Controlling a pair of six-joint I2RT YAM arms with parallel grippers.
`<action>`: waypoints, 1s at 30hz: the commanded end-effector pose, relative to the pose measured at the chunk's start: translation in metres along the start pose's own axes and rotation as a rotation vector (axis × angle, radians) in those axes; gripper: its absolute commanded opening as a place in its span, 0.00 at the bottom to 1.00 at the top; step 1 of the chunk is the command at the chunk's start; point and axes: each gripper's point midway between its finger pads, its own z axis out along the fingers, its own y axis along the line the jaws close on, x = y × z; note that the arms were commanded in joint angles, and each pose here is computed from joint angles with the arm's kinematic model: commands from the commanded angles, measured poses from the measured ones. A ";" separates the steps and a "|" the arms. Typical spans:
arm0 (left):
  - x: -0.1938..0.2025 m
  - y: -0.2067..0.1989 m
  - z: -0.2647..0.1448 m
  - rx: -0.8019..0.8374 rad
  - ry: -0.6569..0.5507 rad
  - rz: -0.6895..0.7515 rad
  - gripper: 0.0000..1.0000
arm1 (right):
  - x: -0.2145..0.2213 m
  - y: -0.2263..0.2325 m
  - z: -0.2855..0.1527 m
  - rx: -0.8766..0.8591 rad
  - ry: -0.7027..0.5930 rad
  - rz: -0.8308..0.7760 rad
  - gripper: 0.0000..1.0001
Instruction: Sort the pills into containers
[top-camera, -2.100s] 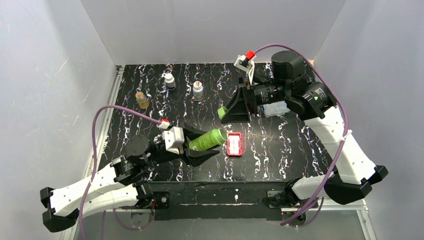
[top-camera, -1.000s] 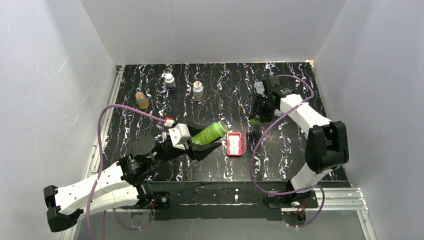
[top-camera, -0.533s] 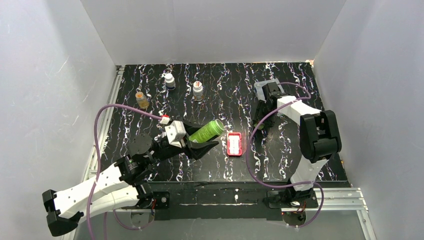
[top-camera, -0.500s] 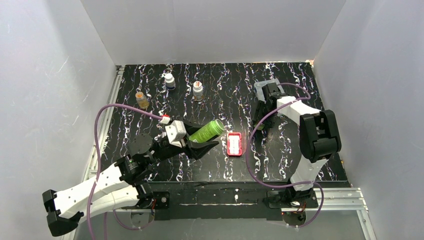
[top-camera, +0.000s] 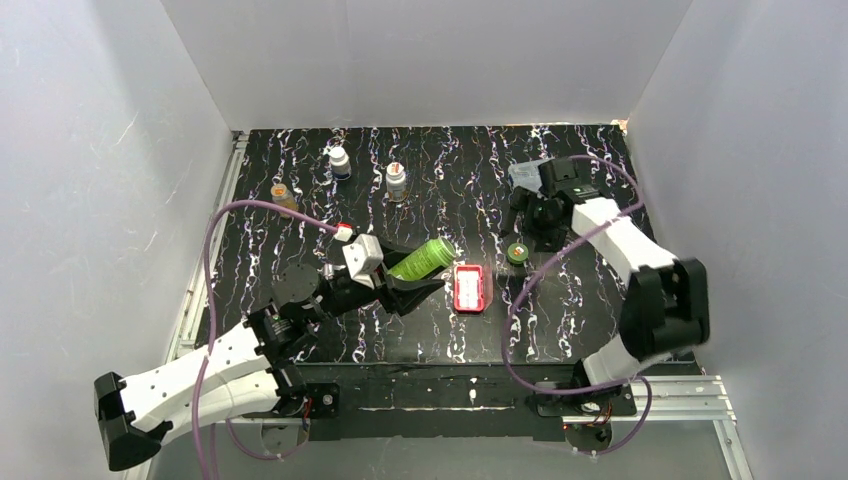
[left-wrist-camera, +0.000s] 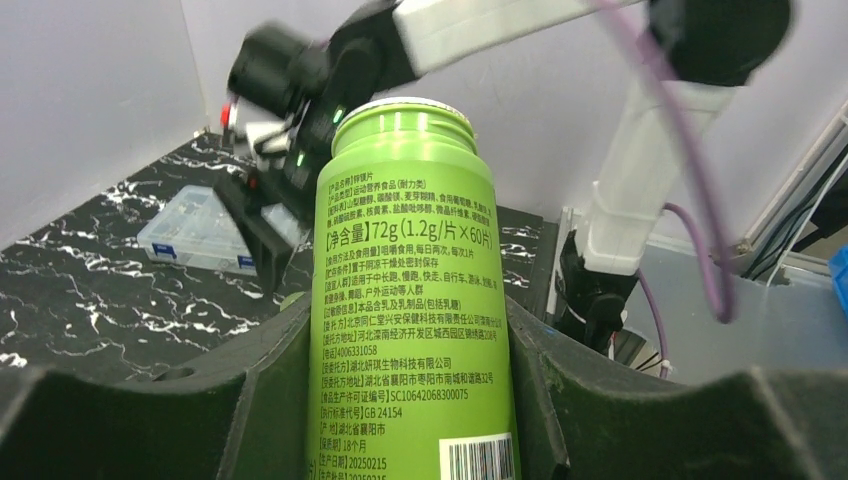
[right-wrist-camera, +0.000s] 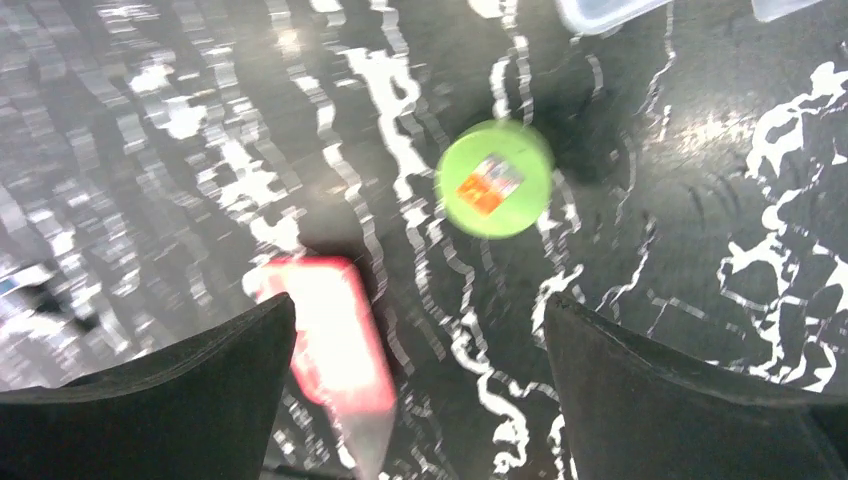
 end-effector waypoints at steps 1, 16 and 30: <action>-0.010 0.007 0.004 -0.022 -0.073 -0.009 0.00 | -0.011 0.046 -0.089 -0.235 -0.115 -0.017 0.98; 0.003 0.018 0.013 -0.002 -0.055 -0.043 0.00 | 0.046 0.166 -0.291 -1.004 -0.142 -0.261 0.98; 0.001 0.019 0.021 0.032 -0.050 -0.053 0.00 | 0.099 0.201 -0.295 -1.048 0.045 -0.402 0.98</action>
